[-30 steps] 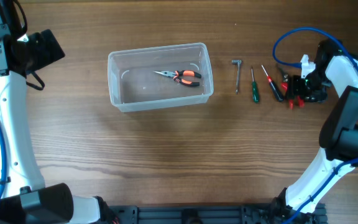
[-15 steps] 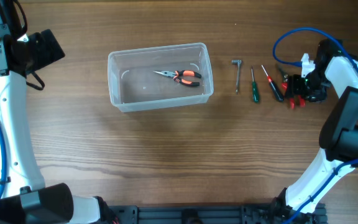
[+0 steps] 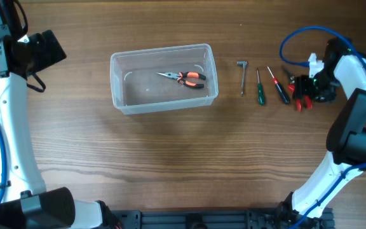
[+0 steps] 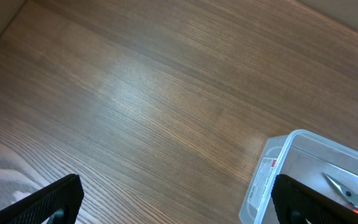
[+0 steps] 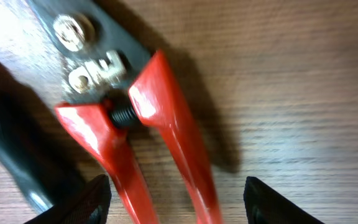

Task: Pack container
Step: 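Lower the right gripper and grasp the red pruning shears handles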

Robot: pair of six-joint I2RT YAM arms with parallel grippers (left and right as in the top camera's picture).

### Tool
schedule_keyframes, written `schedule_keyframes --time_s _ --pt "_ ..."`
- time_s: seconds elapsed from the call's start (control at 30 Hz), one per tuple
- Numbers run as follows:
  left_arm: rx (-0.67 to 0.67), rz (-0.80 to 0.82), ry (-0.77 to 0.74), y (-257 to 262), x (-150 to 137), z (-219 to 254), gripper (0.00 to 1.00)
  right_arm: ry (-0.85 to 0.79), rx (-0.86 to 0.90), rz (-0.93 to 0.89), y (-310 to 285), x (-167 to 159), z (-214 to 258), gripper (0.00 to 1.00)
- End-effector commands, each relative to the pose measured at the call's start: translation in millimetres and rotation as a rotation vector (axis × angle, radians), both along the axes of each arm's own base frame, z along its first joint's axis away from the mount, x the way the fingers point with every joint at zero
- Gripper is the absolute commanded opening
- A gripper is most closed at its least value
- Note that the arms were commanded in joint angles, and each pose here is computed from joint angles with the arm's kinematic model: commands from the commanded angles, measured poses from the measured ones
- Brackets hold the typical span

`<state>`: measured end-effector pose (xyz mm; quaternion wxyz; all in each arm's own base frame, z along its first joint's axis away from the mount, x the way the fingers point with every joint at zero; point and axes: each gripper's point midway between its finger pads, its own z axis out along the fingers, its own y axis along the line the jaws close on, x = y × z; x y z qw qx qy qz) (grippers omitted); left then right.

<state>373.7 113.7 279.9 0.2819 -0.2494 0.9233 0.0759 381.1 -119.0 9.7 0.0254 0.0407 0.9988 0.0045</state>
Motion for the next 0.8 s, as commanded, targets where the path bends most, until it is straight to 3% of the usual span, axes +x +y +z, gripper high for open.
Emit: schedule_keyframes --time_s 0.0,0.23,0.37,0.77 --pt "0.010 0.010 0.003 4 0 -1 1.00 -0.069 -0.017 0.067 -7 22 18 0.71" --pt "0.010 0.010 0.002 4 0 -1 1.00 -0.074 -0.119 0.103 -25 28 25 0.71" --pt "0.010 0.010 0.003 4 0 -1 1.00 -0.089 -0.132 0.140 -28 32 24 0.64" --pt "0.010 0.010 0.003 4 0 -1 1.00 0.012 -0.050 0.143 -14 10 -22 0.58"
